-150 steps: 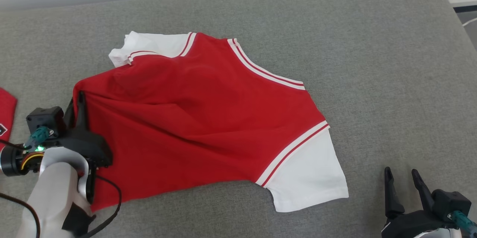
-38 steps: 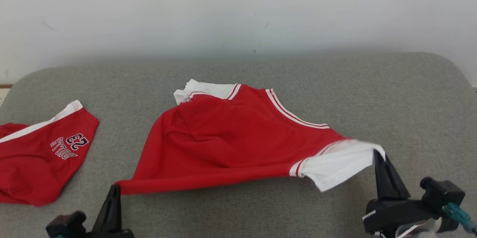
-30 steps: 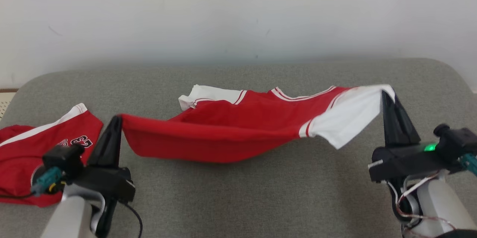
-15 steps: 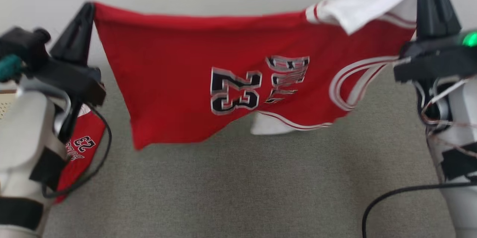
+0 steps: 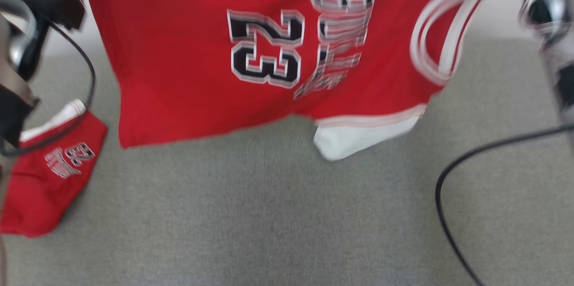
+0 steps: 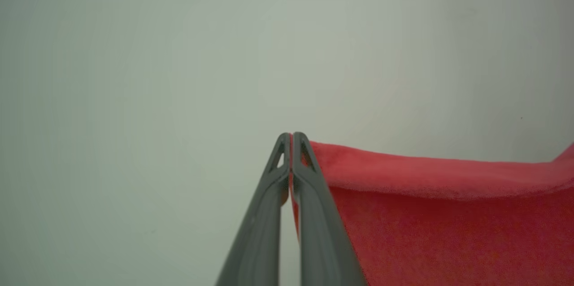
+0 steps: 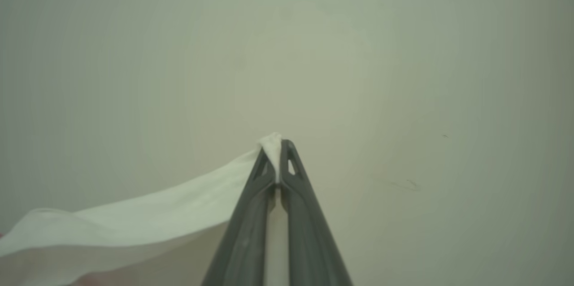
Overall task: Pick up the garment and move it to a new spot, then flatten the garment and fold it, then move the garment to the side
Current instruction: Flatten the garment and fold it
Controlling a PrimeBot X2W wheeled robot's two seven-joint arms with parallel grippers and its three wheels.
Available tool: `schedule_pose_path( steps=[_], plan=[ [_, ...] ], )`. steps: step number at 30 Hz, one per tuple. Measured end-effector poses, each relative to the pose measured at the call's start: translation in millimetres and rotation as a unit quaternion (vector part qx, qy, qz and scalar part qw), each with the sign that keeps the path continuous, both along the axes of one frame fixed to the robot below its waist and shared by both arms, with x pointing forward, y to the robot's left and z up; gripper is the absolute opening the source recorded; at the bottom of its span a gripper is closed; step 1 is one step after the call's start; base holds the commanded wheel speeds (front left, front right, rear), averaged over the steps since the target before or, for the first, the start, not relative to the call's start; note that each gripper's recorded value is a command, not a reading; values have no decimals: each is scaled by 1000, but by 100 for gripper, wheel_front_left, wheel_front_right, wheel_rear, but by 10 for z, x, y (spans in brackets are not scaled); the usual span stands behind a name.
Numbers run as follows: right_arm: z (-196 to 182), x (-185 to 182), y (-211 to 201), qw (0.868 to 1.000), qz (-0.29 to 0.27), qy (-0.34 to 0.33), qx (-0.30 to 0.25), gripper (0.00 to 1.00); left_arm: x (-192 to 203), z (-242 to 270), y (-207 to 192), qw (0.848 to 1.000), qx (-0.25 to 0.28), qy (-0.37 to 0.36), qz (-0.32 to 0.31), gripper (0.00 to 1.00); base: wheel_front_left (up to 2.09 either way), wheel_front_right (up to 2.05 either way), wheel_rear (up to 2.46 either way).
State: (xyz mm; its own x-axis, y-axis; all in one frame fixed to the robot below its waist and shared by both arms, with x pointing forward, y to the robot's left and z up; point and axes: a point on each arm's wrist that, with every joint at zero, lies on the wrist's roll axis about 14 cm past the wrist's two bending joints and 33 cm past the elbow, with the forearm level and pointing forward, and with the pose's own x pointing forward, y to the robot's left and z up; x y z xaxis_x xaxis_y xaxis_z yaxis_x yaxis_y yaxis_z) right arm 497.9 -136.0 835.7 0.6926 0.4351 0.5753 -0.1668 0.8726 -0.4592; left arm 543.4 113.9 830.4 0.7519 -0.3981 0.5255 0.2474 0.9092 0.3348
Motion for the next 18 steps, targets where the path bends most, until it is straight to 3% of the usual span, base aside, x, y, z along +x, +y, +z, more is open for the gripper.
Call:
schedule_pose_path(
  steps=[5, 11, 18],
  plan=[
    [107, 444, -51, 1000, -26, -4, -15, 0, 417, -110, 48, 1000, 13, 8, 18, 0, 0, 0, 0],
    [192, 910, -200, 998, -61, -17, -14, 0, 836, -188, 99, 999, -13, 2, 37, 0, 0, 0, 0],
    [474, 1098, -374, 994, -83, -67, 21, 0, 939, 45, 88, 997, -32, -58, 34, 0, 0, 0, 0]
  ],
)
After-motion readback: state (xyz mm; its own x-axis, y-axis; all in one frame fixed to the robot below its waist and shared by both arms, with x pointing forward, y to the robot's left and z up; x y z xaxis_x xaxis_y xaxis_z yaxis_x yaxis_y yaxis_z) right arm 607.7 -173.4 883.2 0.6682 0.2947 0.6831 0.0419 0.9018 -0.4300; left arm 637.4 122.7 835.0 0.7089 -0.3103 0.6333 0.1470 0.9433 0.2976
